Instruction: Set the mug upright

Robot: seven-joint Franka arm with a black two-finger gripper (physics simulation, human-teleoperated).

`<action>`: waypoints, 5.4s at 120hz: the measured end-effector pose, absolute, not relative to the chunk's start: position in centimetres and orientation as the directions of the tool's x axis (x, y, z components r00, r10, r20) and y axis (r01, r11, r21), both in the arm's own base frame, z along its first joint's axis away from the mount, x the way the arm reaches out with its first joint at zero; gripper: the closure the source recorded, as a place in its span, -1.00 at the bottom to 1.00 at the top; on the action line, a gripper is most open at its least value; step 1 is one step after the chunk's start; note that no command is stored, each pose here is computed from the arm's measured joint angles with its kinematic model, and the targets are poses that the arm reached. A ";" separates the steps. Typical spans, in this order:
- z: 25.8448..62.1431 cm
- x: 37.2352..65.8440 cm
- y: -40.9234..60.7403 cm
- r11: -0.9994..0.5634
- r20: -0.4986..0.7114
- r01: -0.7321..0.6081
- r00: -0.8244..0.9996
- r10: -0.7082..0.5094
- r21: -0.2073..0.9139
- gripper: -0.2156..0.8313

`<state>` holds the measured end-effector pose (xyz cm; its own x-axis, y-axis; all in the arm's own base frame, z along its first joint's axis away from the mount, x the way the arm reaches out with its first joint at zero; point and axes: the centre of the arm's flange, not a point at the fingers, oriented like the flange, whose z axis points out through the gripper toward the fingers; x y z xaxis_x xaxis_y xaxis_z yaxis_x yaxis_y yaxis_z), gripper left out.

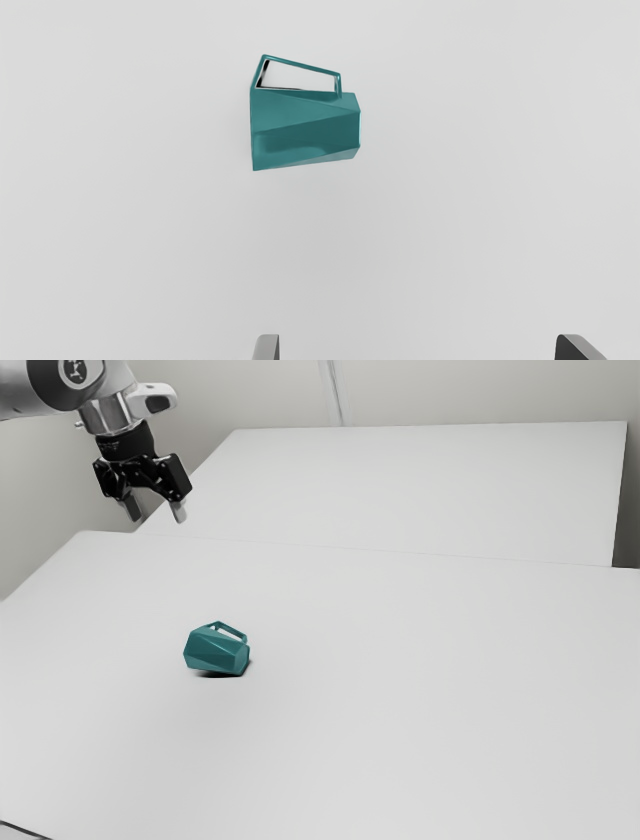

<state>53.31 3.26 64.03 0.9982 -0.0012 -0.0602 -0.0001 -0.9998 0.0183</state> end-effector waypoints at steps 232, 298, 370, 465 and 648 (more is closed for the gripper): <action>40.6 45.6 21.1 -0.902 0.317 -0.072 0.946 0.074 0.425 -0.59; 33.3 45.8 23.5 -0.815 0.416 -0.196 0.907 0.060 0.545 -0.59; 31.3 48.5 22.6 -0.758 0.465 -0.349 0.883 -0.068 0.551 -0.59; 28.6 50.0 19.5 -0.721 0.412 -0.310 0.911 -0.038 0.619 -0.43; 38.0 56.1 18.8 -0.810 0.179 -0.181 0.979 -0.096 0.558 0.91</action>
